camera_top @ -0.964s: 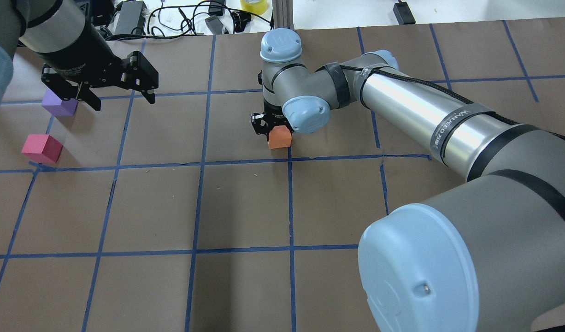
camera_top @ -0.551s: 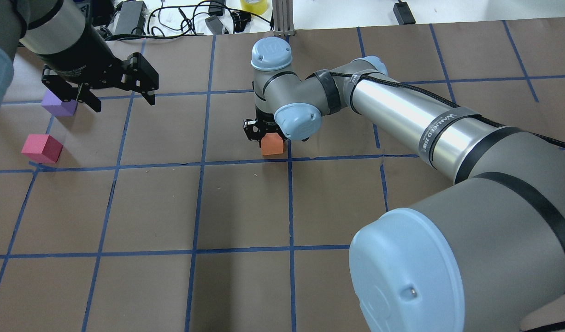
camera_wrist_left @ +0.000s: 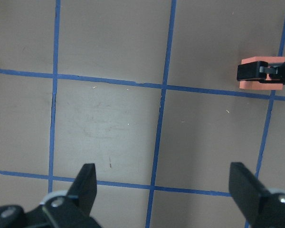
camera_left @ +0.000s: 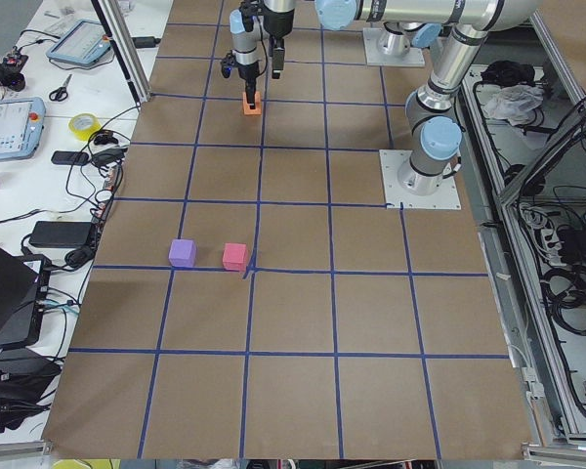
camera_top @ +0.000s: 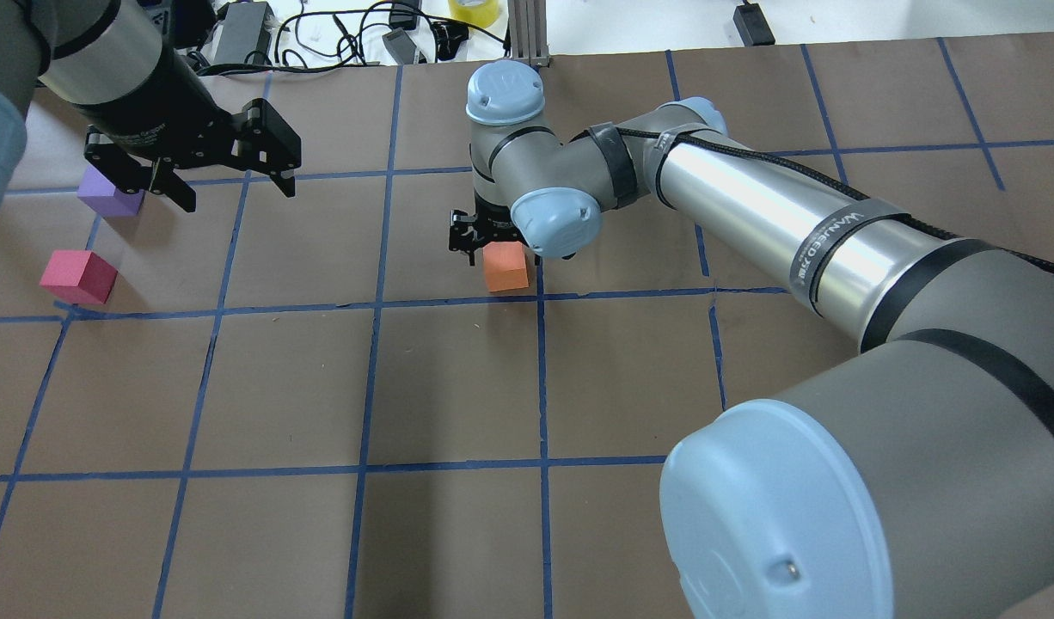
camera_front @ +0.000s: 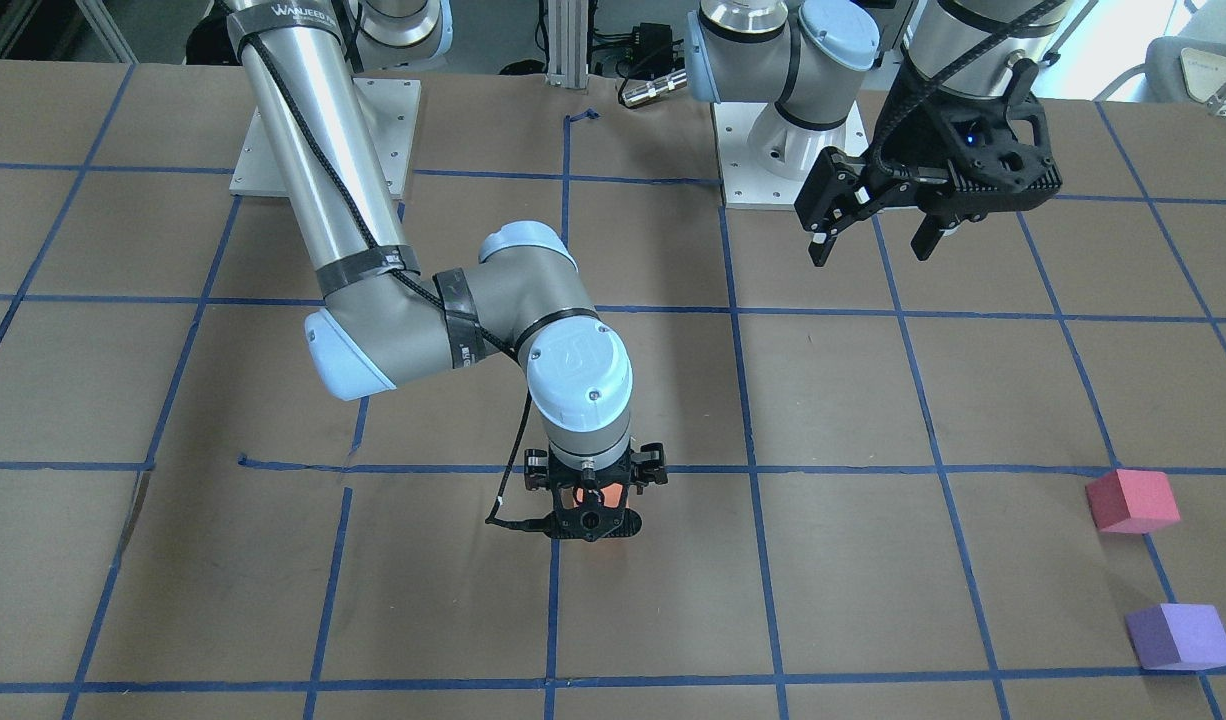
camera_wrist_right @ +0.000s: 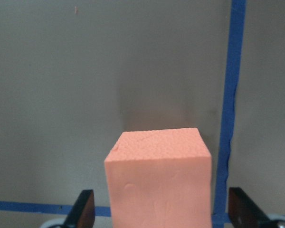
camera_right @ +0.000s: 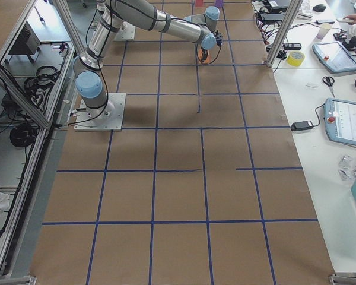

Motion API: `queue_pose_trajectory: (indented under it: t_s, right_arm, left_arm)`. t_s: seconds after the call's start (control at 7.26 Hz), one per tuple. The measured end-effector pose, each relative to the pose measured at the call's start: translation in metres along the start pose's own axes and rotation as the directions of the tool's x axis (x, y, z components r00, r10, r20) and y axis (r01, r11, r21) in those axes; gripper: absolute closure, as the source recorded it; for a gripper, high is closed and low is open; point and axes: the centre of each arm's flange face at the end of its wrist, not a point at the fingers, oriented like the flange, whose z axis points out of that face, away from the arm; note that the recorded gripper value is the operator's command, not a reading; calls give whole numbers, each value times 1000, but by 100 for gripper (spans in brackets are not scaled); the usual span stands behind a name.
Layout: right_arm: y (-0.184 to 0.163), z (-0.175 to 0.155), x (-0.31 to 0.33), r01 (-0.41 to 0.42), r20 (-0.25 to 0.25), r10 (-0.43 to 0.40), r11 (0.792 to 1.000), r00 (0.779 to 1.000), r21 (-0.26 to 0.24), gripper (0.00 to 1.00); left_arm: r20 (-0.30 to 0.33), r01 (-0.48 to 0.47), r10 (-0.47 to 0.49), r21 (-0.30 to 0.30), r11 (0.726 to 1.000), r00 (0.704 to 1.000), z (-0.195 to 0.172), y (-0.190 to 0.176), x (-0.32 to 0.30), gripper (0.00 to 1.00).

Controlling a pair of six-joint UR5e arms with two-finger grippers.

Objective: Arrange blocks in a line
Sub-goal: 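Raise the right gripper away while the left arm reaches toward the orange cube, then lower the left gripper onto the orange cube and close it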

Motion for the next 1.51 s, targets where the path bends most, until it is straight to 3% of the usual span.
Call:
queue_pose_trajectory:
  t_s: [0.55, 0.83, 1.1, 1.24, 1.51]
  right_arm:
    - [25, -165, 85, -43, -2, 44, 998, 999, 35, 0]
    - [47, -234, 155, -59, -71, 61, 998, 996, 29, 0]
    - [71, -262, 202, -31, -107, 32, 999, 994, 12, 0]
    - [76, -257, 218, -24, -110, 24, 1000, 994, 4, 0]
    - [76, -255, 243, -44, -129, 48, 998, 990, 34, 0]
  left_arm:
    - [-40, 55, -56, -27, 998, 998, 36, -21, 13, 0]
    - [-53, 63, -63, 3, 998, 997, 81, -43, 57, 0]
    - [-73, 66, -63, 33, 997, 995, 140, -59, 114, 0]
    - [-81, 74, -71, 39, 996, 994, 170, -61, 142, 0]
    - [-55, 49, -48, 23, 999, 997, 223, -55, 185, 0]
